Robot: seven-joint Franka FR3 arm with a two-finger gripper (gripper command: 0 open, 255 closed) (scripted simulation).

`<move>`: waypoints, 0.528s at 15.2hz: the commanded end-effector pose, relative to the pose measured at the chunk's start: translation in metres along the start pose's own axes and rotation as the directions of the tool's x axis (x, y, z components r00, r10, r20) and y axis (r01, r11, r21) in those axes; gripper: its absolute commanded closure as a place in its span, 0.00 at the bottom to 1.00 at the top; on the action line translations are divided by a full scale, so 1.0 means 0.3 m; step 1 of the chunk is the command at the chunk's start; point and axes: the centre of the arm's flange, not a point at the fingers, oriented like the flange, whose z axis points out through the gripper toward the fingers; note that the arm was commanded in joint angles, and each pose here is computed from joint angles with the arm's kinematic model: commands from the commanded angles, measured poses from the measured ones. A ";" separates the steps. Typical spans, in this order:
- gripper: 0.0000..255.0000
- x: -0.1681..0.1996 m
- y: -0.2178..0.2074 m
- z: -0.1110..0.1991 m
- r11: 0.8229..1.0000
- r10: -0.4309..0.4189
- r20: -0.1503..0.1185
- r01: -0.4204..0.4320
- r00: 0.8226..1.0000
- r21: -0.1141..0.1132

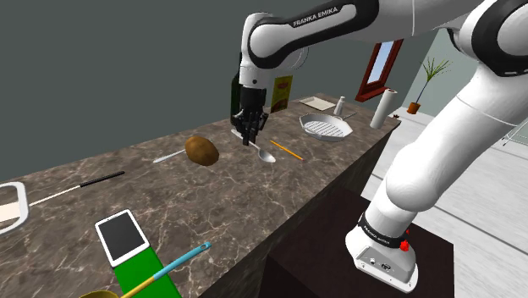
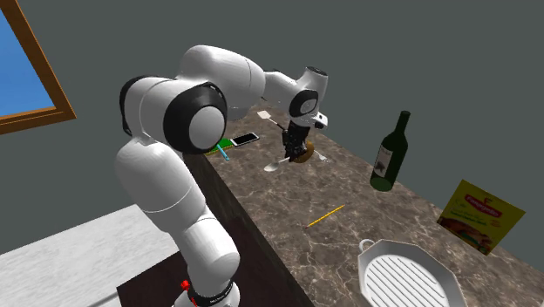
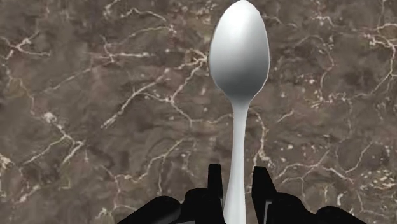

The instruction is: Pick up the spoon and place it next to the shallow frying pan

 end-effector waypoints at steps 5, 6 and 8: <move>1.00 0.119 0.223 -0.057 1.000 -0.002 0.000 0.002 1.000 0.000; 1.00 0.141 0.260 -0.066 1.000 -0.002 0.000 0.002 1.000 0.000; 1.00 0.184 0.335 -0.084 1.000 -0.002 0.000 0.002 1.000 0.000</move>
